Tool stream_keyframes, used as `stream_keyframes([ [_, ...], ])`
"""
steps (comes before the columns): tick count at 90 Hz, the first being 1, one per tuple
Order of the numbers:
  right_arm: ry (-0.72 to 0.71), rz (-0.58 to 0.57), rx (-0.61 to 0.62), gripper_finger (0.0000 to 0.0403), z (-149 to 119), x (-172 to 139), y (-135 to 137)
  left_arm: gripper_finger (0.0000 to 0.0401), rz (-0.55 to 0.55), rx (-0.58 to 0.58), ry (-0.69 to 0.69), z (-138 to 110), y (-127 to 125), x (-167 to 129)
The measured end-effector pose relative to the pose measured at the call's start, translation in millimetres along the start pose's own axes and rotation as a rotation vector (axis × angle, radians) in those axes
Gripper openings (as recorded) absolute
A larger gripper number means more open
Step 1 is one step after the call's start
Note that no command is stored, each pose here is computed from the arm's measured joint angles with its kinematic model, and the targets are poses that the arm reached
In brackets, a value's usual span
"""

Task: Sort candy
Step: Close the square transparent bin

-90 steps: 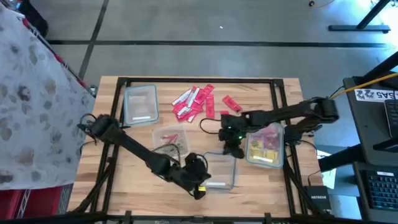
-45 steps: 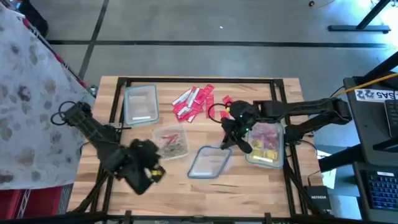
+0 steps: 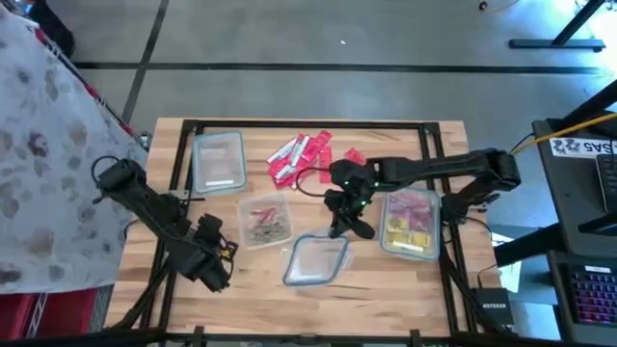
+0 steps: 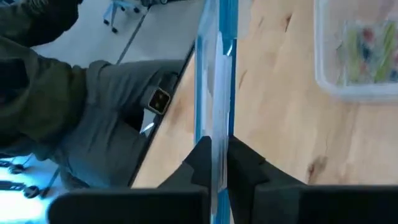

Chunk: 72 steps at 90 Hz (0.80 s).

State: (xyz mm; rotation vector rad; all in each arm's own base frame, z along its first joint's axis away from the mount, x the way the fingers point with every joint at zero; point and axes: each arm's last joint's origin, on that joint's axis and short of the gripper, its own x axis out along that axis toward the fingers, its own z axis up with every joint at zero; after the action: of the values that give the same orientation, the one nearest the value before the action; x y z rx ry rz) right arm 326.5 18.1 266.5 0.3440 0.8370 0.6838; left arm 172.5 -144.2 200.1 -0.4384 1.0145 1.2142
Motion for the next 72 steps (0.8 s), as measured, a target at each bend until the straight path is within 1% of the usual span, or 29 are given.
stream_keyframes([
  [5, 0.017, 0.003, 0.009, 0.0006, -2, 5, -3, 0.0000, 0.004, -0.011, -0.049, 1, 1, 12],
  [11, 0.039, 0.013, 0.014, 0.0008, -4, 9, -2, 0.0000, -0.026, -0.015, -0.105, 2, -1, 26],
  [30, 0.067, 0.035, -0.013, 0.0010, -6, 16, 6, 0.0000, -0.124, 0.078, -0.231, 13, -16, 64],
  [41, 0.080, 0.003, -0.022, 0.0010, -7, 20, 10, 0.0000, -0.186, 0.112, -0.297, 23, -28, 81],
  [52, 0.092, -0.010, -0.021, 0.0011, -8, 21, 11, 0.0000, -0.297, 0.215, -0.365, 33, -47, 85],
  [57, 0.085, -0.015, -0.024, 0.0011, -7, 20, 10, 0.0000, -0.349, 0.237, -0.403, 38, -56, 84],
  [64, 0.066, -0.071, -0.031, 0.0011, -5, 20, 8, 0.0000, -0.433, 0.189, -0.445, 47, -69, 81],
  [72, 0.035, -0.123, -0.001, 0.0011, -2, 21, 2, 0.0000, -0.512, 0.121, -0.485, 56, -78, 76],
])
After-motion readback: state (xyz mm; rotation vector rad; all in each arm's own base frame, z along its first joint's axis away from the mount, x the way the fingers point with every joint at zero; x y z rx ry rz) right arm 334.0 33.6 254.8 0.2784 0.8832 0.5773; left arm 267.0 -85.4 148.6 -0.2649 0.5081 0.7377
